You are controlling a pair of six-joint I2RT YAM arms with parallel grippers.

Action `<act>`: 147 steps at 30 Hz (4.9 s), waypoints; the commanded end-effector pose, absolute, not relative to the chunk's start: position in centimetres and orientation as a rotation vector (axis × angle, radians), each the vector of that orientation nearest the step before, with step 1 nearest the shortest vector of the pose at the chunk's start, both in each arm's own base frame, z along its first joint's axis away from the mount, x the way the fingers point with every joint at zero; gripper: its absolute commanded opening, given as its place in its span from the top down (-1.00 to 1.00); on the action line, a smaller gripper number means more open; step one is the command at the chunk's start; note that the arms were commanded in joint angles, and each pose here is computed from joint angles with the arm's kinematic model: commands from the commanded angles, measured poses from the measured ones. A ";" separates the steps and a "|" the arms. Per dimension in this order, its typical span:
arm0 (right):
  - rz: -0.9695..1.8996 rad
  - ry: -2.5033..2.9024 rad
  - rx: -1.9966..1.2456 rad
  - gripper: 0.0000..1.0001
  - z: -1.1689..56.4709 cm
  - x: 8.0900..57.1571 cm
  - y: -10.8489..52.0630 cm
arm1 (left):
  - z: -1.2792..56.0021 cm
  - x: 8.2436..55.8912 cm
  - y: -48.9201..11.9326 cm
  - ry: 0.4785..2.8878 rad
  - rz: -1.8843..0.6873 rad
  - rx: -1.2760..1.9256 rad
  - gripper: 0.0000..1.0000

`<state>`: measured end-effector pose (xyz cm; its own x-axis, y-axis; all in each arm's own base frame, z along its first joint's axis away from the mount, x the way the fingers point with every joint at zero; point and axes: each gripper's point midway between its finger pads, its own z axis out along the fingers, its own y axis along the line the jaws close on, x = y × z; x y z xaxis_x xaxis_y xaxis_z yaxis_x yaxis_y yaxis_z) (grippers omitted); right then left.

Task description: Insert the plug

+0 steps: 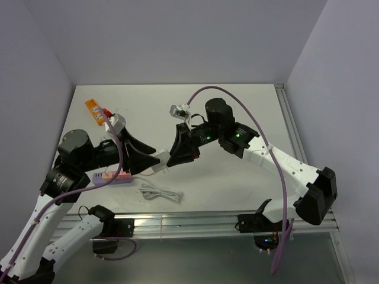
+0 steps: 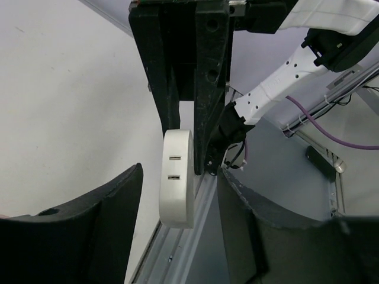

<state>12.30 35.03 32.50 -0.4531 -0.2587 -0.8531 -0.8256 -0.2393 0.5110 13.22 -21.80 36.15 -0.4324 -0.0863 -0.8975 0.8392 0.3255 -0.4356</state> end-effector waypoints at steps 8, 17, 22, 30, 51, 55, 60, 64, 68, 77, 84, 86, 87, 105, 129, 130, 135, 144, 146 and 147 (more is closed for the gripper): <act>1.721 1.523 -1.457 1.00 33.8 11.1 36.5 | 35.6 13.2 -21.8 1.746 -1.230 0.752 -0.04; 1.674 1.591 -1.566 1.00 30.5 10.8 36.4 | 34.4 11.8 -20.9 1.822 -1.209 0.764 -0.04; 1.676 1.596 -1.610 1.00 29.7 10.2 35.9 | 33.3 10.7 -20.4 1.899 -1.236 0.752 0.02; 1.672 1.590 -1.655 1.00 29.6 9.8 36.5 | 31.9 9.8 -20.8 1.958 -1.326 0.707 0.02; 1.641 1.578 -1.636 1.00 30.2 10.4 37.5 | 31.3 10.4 -21.1 1.996 -1.331 0.692 0.30; 1.633 1.578 -1.619 1.00 30.5 10.7 37.7 | 31.5 10.2 -21.0 1.991 -1.332 0.695 0.18; 1.626 1.586 -1.607 1.00 30.5 11.0 37.6 | 31.4 10.4 -20.9 1.993 -1.320 0.689 0.17; 1.620 1.586 -1.592 1.00 30.6 11.2 37.6 | 31.2 10.4 -21.0 1.999 -1.322 0.689 0.34; 1.620 1.582 -1.564 1.00 30.9 11.5 37.6 | 31.3 10.3 -21.0 1.997 -1.327 0.691 0.37; 1.614 1.600 -1.499 0.86 31.4 12.9 38.2 | 31.4 10.9 -20.8 2.009 -1.294 0.661 0.99; 1.570 1.707 -1.218 -0.25 31.5 18.4 37.9 | 30.4 16.7 -17.0 2.088 -0.881 0.296 0.99; 1.531 1.743 -1.069 -0.35 32.0 21.1 37.6 | 30.9 19.0 -14.0 2.055 -0.681 0.113 0.99; 1.503 1.781 -0.985 -0.41 31.6 23.1 36.9 | 30.6 19.6 -12.6 2.063 -0.597 0.047 0.99; 1.188 2.140 -0.676 -0.08 21.4 39.3 47.6 | 29.2 31.5 1.9 1.967 0.071 -0.558 0.99; 1.337 2.047 -0.706 -0.18 19.1 40.2 48.6 | 18.4 50.8 12.7 2.071 0.196 -0.831 0.99; 1.309 2.053 -0.693 -0.18 18.6 40.6 48.2 | 18.2 51.1 12.8 2.069 0.194 -0.823 0.99; 1.276 2.058 -0.690 -0.18 16.6 42.2 47.2 | 17.2 52.0 14.0 2.091 0.182 -0.802 0.99; 1.376 2.110 -0.641 -0.17 11.0 45.0 45.3 | 16.9 53.6 14.5 2.137 0.179 -0.685 0.99; 1.358 2.119 -0.631 -0.17 10.1 45.4 45.0 | 16.2 54.0 14.5 2.154 0.177 -0.678 0.99; 1.356 2.094 -0.633 -0.17 10.0 45.6 45.0 | 16.0 54.1 14.5 2.160 0.176 -0.676 0.99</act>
<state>45.23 44.61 9.96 -0.7644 -0.0957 -0.6376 -0.6123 0.4177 0.6713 52.87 14.73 16.01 -0.4762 -0.4431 -0.7595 -0.5718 0.8123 -0.1153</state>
